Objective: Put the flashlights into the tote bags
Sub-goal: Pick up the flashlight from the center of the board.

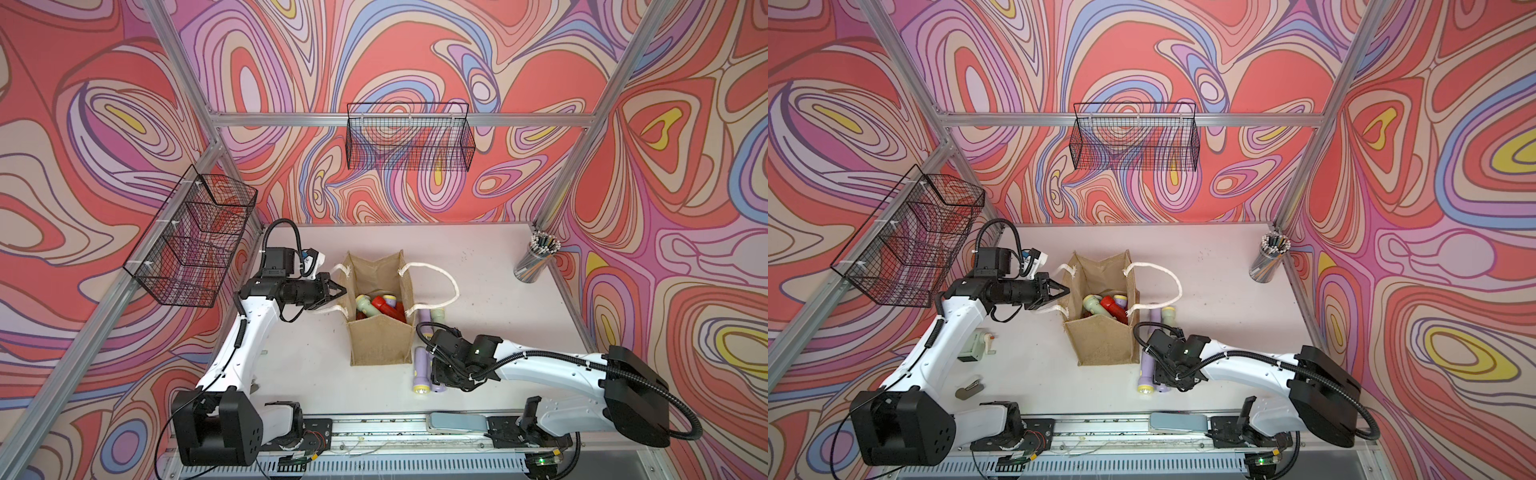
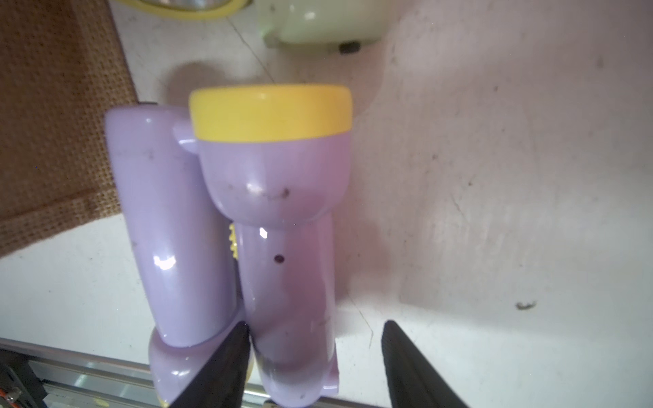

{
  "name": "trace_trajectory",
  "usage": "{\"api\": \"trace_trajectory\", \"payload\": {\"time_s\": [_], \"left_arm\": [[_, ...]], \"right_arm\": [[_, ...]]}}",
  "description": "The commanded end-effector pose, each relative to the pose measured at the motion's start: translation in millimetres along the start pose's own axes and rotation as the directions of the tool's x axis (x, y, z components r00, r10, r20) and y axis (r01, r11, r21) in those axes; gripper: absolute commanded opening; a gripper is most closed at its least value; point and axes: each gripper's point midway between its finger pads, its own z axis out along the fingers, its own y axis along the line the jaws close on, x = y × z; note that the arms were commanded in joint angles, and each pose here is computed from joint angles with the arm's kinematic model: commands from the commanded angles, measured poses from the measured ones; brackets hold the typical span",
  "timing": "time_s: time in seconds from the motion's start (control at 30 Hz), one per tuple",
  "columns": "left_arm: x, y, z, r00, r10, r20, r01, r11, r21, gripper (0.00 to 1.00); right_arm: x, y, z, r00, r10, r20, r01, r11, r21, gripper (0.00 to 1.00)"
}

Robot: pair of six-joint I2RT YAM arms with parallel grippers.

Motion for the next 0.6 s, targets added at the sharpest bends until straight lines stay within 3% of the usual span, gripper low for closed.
{"api": "trace_trajectory", "payload": {"time_s": [0.0,0.4,0.53,0.57], "left_arm": [[-2,-6,-4,0.999,0.029,0.018,-0.029,1.000,0.011,0.04],[-4,-6,-5,0.999,0.027,0.024,-0.027,1.000,0.011,0.04],[-4,-5,-4,0.999,0.024,0.022,-0.024,1.000,0.008,0.04],[-4,-5,-4,1.000,0.022,0.020,-0.022,1.000,0.005,0.04]], "right_arm": [[3,-14,4,1.000,0.025,-0.005,-0.025,0.997,0.076,0.61],[13,-32,17,0.998,0.020,-0.059,-0.009,0.984,0.179,0.56],[16,-40,23,0.997,0.030,-0.072,-0.014,0.976,0.220,0.46],[17,-43,25,0.997,0.034,-0.073,-0.016,0.973,0.232,0.39]]}}
